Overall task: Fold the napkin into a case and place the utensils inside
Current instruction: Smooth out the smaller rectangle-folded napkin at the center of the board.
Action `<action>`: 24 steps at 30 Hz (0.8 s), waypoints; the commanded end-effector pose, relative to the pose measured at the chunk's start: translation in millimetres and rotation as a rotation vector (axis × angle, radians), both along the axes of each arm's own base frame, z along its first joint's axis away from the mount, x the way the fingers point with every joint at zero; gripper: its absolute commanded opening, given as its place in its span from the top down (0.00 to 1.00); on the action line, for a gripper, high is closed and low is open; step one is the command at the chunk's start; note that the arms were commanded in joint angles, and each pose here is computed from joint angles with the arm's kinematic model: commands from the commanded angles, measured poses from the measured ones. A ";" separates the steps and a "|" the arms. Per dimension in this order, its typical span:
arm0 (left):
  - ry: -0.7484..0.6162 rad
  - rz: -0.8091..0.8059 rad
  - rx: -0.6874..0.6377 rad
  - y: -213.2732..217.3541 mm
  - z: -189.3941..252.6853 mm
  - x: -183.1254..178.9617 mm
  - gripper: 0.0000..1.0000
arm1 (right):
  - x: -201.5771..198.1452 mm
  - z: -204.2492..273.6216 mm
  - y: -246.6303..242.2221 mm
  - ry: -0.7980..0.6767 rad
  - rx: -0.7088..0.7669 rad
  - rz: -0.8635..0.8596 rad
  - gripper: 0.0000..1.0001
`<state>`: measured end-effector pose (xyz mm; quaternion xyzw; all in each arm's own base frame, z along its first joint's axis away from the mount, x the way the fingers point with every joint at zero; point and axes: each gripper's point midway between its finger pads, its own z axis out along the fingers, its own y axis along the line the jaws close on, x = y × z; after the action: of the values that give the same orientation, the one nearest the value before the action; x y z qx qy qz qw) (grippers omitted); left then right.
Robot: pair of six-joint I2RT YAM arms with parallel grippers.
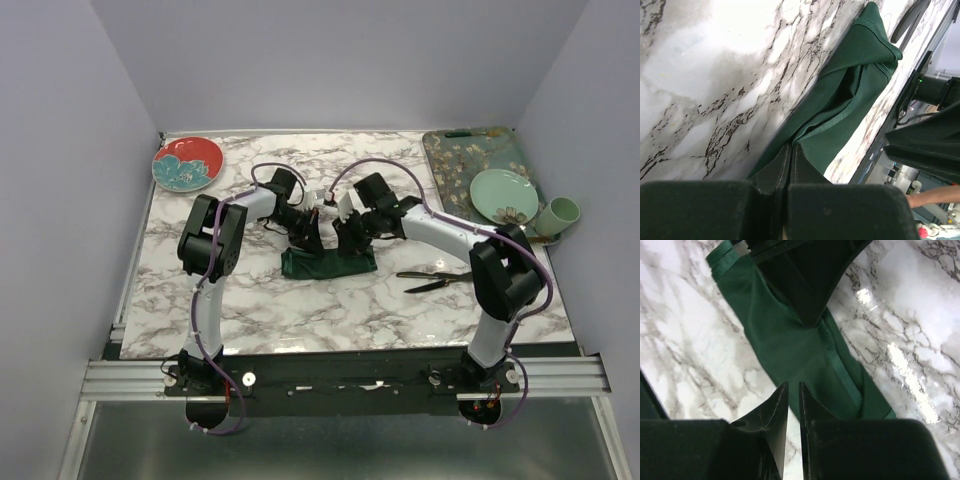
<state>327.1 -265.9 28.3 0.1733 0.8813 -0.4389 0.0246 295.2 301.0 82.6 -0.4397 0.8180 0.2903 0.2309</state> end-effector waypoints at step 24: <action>-0.177 0.224 -0.079 54.9 66.5 42.6 0.57 | 19.4 -79.7 -27.1 0.047 -0.332 -0.139 0.84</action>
<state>350.1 -232.6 54.5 0.1363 0.8790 -0.4497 0.0809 328.8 293.3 25.4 -0.4180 0.8662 0.1799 0.2066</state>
